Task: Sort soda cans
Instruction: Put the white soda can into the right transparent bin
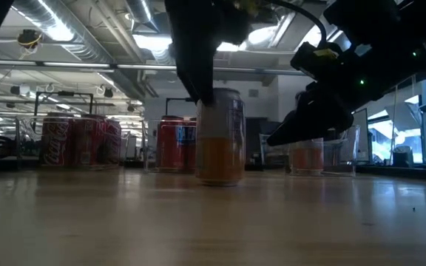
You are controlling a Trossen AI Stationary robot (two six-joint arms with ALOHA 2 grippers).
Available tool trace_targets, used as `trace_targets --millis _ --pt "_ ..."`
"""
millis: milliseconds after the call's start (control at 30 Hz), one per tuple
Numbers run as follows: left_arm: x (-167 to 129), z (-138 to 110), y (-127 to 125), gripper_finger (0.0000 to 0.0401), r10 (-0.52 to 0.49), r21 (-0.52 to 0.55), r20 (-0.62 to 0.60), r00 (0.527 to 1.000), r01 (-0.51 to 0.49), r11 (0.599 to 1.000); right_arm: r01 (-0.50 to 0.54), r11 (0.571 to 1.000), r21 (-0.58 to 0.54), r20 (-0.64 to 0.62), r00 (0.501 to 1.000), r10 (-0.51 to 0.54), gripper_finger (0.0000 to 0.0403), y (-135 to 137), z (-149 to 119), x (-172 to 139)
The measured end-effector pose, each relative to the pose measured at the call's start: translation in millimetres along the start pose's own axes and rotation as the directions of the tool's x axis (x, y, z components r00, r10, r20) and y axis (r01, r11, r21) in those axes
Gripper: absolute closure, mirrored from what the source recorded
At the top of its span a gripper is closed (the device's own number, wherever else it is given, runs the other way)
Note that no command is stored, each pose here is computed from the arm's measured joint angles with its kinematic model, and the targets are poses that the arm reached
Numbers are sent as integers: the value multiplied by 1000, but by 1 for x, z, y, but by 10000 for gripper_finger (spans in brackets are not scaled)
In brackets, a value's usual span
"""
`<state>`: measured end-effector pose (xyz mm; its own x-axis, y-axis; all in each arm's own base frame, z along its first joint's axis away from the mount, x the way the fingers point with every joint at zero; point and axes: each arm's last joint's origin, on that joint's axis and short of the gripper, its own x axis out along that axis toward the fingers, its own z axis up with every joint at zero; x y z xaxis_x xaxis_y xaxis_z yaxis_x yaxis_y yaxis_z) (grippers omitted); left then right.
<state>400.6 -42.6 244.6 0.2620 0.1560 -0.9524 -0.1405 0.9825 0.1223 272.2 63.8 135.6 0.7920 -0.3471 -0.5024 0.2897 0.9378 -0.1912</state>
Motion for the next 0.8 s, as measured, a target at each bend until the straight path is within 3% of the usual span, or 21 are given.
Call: trace_targets --millis 133,333,433,600,700,800 --pt "-32 -6 -5 18 -1 25 73 997 -1 1000 -22 1000 -1 -6 1000 22 52 1 0 0" --pt "-90 -30 -17 17 178 -1 214 960 -182 983 -34 999 2 -11 999 34 52 1 -1 0" --pt "-112 -48 -24 17 178 3 235 955 -184 983 -49 998 37 -12 999 50 52 1 -1 0" --pt "-121 -91 -31 17 138 -22 271 953 -137 990 -98 993 72 -2 995 98 52 4 6 0" --pt "-116 -123 -28 17 122 -55 324 938 -110 992 -184 978 95 31 983 182 52 5 20 -6" --pt "-108 -151 -25 17 72 -82 398 915 -42 996 -199 975 101 50 980 194 52 3 38 -15"
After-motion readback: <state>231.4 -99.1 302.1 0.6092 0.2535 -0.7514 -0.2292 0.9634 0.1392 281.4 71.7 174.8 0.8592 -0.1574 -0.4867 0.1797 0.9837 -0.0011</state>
